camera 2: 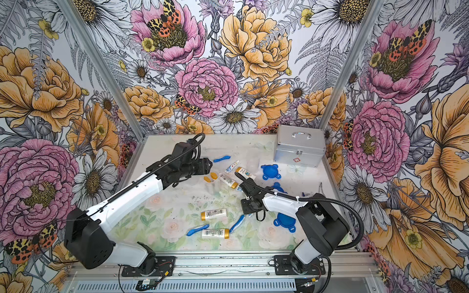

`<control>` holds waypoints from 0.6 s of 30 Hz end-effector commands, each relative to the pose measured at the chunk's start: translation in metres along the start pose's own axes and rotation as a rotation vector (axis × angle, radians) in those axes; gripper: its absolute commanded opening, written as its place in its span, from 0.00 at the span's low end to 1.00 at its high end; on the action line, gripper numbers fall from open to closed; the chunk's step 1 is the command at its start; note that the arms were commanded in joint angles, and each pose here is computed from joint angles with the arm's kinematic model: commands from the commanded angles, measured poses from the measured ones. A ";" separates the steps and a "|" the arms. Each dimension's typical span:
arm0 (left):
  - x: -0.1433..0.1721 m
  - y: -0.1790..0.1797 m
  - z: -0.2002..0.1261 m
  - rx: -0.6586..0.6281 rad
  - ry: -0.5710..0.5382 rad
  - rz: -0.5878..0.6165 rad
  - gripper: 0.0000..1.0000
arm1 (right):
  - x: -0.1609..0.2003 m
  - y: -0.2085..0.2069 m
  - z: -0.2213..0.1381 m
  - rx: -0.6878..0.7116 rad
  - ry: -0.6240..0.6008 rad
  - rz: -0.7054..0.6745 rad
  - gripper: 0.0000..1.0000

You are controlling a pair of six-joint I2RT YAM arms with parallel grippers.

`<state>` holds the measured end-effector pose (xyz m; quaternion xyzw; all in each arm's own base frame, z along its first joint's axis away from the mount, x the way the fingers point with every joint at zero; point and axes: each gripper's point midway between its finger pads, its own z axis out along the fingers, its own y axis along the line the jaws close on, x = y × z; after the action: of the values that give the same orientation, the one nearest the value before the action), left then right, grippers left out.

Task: Pack away toiletry kits
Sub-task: Pick up the toiletry item from the center of the board.

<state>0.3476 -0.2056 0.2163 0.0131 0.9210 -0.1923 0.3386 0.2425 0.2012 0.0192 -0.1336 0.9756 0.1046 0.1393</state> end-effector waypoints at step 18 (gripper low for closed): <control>0.053 -0.076 -0.045 0.334 0.213 -0.073 0.91 | -0.070 0.090 -0.135 -0.420 -0.414 -0.213 0.04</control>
<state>0.2630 -0.2536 0.2234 0.0563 0.9232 -0.3179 0.2085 0.2496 0.2495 0.1541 -0.2059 0.8914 0.2726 0.2980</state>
